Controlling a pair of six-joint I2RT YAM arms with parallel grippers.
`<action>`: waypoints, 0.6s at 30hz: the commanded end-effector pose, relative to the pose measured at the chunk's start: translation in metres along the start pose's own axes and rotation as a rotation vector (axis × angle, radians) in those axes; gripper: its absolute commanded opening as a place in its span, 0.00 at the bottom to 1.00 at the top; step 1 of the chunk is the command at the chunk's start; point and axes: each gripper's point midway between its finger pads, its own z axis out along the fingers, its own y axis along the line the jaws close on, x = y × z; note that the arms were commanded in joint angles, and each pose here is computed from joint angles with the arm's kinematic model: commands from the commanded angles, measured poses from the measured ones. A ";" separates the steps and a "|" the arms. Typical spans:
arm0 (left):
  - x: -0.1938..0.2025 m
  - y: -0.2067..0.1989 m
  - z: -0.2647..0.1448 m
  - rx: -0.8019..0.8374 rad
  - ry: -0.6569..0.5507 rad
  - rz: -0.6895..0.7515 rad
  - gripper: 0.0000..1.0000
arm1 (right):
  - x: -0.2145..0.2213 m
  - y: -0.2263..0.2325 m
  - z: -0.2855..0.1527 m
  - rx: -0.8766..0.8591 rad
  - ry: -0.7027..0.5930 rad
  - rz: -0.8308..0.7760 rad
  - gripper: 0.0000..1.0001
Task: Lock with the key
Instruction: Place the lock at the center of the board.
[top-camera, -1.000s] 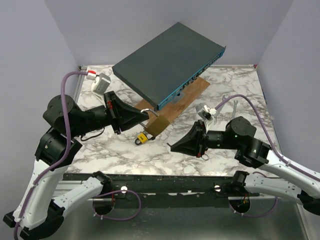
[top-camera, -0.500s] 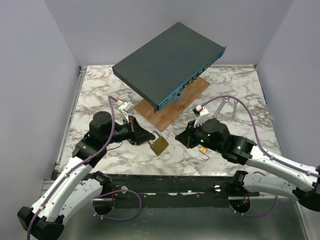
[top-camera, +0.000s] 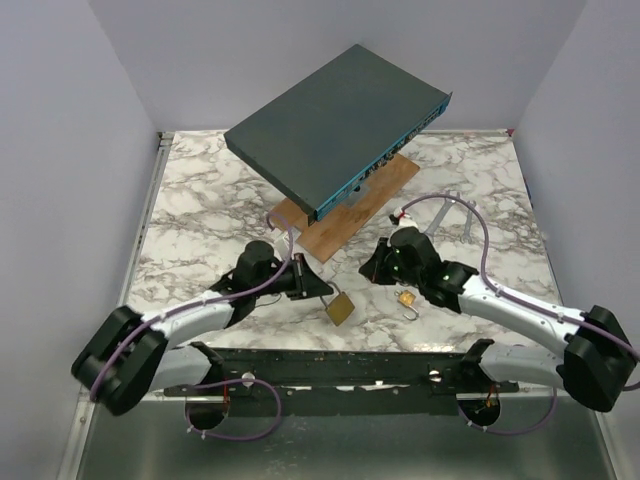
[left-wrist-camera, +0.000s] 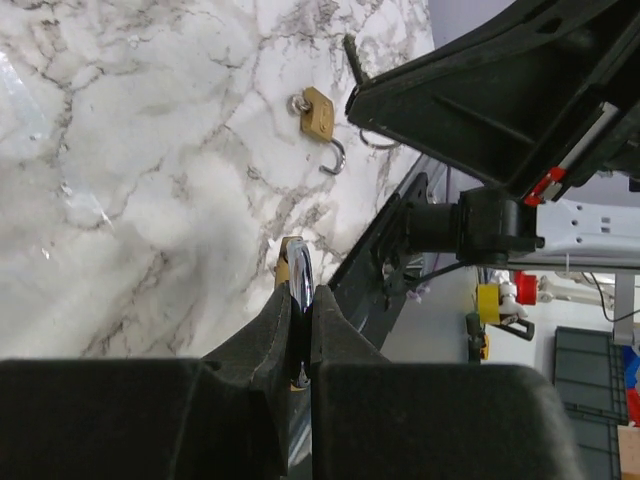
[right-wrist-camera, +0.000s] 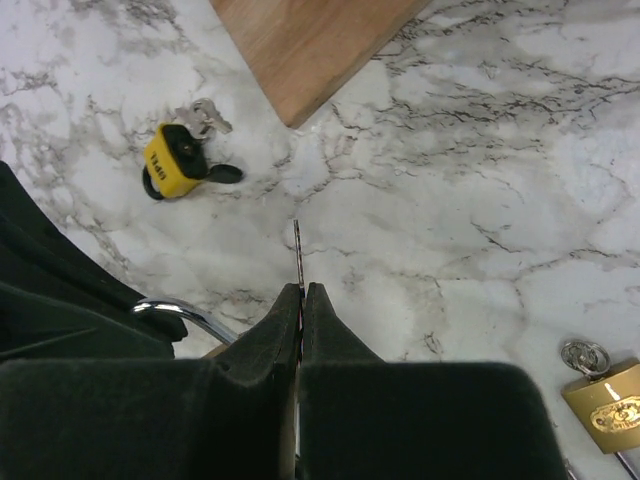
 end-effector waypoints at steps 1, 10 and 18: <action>-0.030 -0.029 0.020 0.185 -0.106 0.044 0.00 | 0.019 -0.001 0.019 -0.060 0.065 0.040 0.01; -0.015 0.011 0.045 0.135 -0.049 -0.041 0.01 | 0.042 -0.007 0.040 -0.065 0.127 0.065 0.01; -0.014 0.045 0.049 -0.035 -0.033 -0.059 0.35 | 0.045 -0.005 0.049 -0.065 0.147 0.064 0.01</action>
